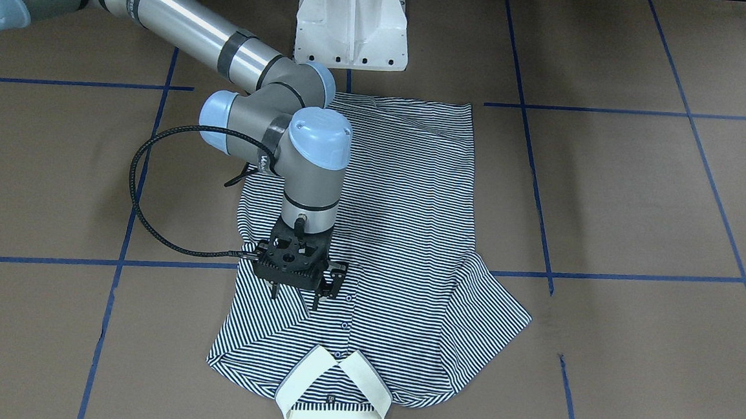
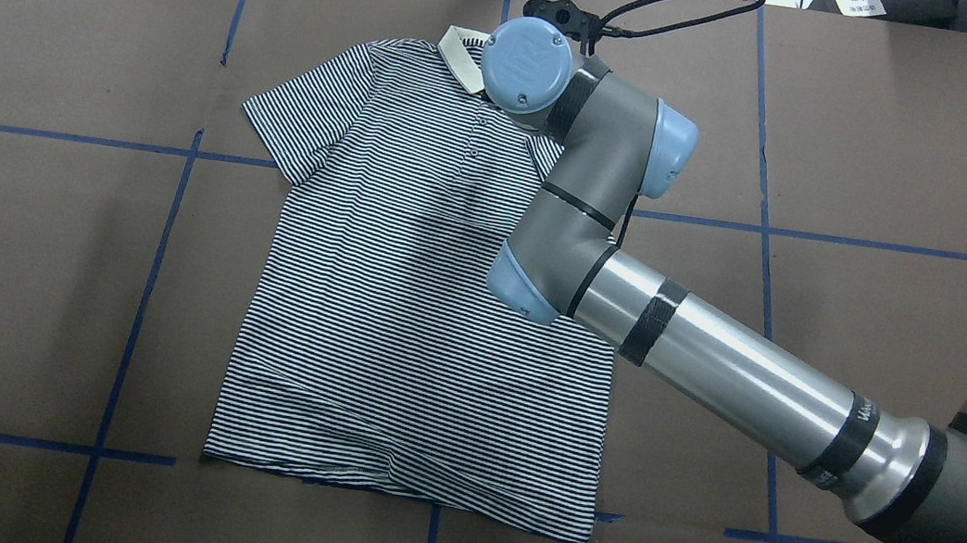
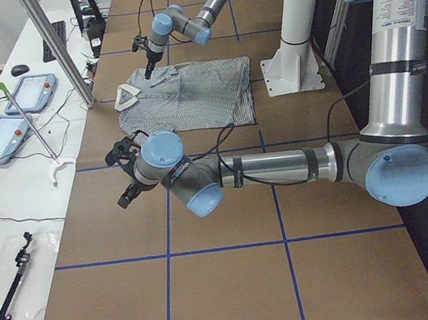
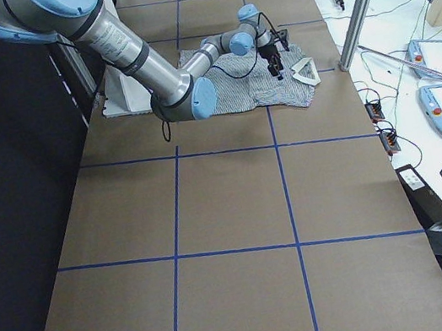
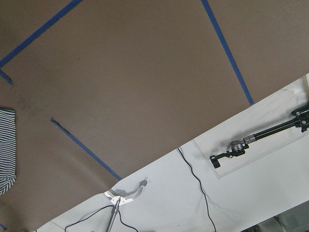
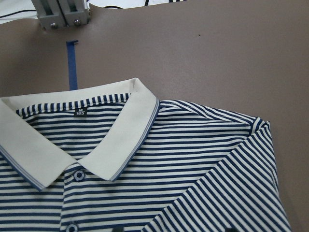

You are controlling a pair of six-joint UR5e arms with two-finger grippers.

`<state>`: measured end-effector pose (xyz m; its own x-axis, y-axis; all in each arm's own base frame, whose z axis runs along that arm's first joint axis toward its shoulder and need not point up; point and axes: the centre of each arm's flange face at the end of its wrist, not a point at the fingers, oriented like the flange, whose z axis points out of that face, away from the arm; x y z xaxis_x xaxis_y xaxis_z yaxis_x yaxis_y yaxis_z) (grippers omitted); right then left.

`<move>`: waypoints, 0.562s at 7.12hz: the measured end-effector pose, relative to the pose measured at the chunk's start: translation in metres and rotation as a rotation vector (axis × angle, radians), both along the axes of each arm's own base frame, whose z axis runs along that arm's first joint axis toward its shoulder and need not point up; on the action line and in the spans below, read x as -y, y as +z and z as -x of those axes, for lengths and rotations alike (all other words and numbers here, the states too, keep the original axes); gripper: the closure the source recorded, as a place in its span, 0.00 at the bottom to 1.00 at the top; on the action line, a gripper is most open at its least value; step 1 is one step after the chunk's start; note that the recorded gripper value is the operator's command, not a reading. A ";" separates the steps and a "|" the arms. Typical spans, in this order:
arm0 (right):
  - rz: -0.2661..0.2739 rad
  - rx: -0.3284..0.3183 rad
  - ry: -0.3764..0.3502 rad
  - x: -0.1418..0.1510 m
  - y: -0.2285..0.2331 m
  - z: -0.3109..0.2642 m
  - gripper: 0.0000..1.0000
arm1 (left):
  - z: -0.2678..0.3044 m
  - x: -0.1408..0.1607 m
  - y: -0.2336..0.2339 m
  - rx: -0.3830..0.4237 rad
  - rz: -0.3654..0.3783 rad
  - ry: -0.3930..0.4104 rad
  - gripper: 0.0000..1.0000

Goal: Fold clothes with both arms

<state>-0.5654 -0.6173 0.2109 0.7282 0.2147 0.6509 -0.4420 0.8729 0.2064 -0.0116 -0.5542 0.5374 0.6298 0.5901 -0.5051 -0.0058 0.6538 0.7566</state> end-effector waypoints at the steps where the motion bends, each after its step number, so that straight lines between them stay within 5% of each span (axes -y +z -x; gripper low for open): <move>1: -0.009 0.009 -0.077 0.009 0.011 -0.034 0.00 | -0.025 -0.001 0.000 -0.016 0.018 0.030 0.03; 4: -0.079 0.028 -0.313 0.029 0.083 -0.196 0.00 | -0.109 0.011 -0.027 -0.145 0.237 -0.015 0.32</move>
<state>-0.3698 -0.6464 0.2939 0.7325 -0.0684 0.6773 -0.1611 0.9492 0.2702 0.0973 -0.5654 0.5100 0.5488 0.4360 -0.7132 0.1026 0.8116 0.5751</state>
